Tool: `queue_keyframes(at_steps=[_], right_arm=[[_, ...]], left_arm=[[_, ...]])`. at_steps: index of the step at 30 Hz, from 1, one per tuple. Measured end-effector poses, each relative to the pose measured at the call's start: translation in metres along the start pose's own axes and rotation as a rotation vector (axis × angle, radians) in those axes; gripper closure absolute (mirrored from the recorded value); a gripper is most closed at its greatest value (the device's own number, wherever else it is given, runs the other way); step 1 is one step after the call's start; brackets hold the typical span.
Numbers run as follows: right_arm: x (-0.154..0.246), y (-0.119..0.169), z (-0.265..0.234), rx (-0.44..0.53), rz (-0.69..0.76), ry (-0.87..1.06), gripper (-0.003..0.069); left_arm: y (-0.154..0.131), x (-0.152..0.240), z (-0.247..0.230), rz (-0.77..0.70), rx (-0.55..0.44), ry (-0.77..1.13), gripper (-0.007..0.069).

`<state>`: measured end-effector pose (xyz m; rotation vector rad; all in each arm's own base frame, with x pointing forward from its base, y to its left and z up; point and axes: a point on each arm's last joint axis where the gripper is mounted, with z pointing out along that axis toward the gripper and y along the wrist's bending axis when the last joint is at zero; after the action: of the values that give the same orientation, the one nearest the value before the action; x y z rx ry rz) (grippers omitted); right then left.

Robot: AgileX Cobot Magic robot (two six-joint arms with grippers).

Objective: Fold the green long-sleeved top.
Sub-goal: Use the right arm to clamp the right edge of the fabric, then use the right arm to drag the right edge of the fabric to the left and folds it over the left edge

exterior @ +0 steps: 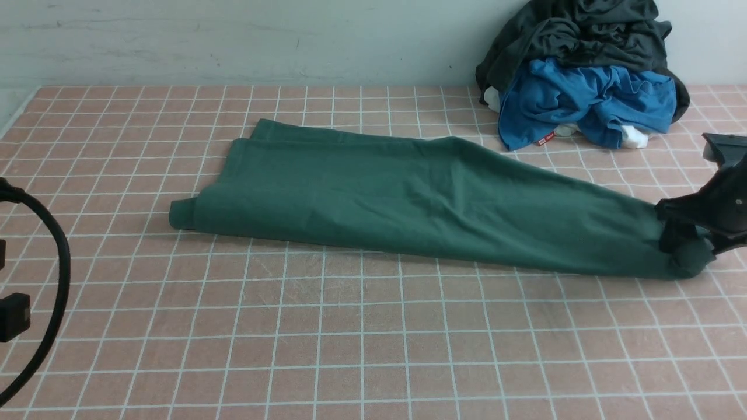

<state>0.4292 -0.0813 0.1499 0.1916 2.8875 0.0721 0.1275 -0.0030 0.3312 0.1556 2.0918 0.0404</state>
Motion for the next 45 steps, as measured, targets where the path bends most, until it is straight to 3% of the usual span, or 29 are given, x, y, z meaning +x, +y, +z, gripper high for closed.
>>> queue_keyframes(at_steps=[1,3,6,8,11,15,19,22,27,31,34,37,39,43,45], right_arm=[[-0.002,0.001,-0.003,-0.003,-0.008,0.003,0.0336],[-0.004,0.001,-0.006,-0.003,-0.02,0.006,0.0386],[-0.019,0.0,-0.035,0.033,-0.098,-0.014,0.0578],[-0.027,-0.002,-0.054,0.071,-0.132,-0.032,0.0624],[-0.049,-0.008,-0.101,0.176,-0.181,-0.108,0.0639],[-0.066,-0.001,-0.145,0.17,-0.144,-0.235,0.0639],[-0.078,0.043,-0.18,0.014,-0.126,-0.37,0.0639],[-0.075,0.103,-0.187,-0.162,-0.18,-0.394,0.0639],[-0.048,0.236,-0.164,-0.406,-0.364,-0.348,0.0639],[-0.025,0.32,-0.122,-0.498,-0.451,-0.355,0.0639],[-0.006,0.362,-0.089,-0.533,-0.499,-0.356,0.063],[0.007,0.385,-0.064,-0.547,-0.519,-0.354,0.0576],[0.013,0.395,-0.054,-0.553,-0.529,-0.357,0.0494],[0.012,0.398,-0.065,-0.572,-0.541,-0.403,0.0333],[0.011,0.398,-0.076,-0.578,-0.56,-0.43,0.0292]], left_arm=[[0.001,-0.001,0.002,0.006,-0.006,-0.008,0.0629],[0.001,-0.002,0.003,0.009,-0.009,-0.012,0.0629],[0.002,-0.003,0.004,0.015,-0.015,-0.017,0.0629],[0.002,-0.003,0.005,0.016,-0.016,-0.016,0.0629],[0.002,-0.003,0.009,0.017,-0.017,-0.012,0.0629],[0.001,0.0,0.017,-0.004,-0.008,0.001,0.0629],[0.0,0.0,0.026,-0.05,0.019,0.02,0.0629],[-0.002,0.0,0.032,-0.08,0.037,0.04,0.0629],[-0.002,0.001,0.038,-0.088,0.043,0.063,0.0629],[-0.002,0.001,0.038,-0.09,0.044,0.063,0.0629],[-0.002,0.001,0.038,-0.09,0.044,0.063,0.0629],[-0.002,0.001,0.038,-0.09,0.044,0.063,0.0629],[-0.002,0.001,0.038,-0.09,0.044,0.063,0.0629],[-0.002,0.001,0.038,-0.09,0.044,0.063,0.0629],[-0.002,0.001,0.038,-0.09,0.044,0.063,0.0629]])
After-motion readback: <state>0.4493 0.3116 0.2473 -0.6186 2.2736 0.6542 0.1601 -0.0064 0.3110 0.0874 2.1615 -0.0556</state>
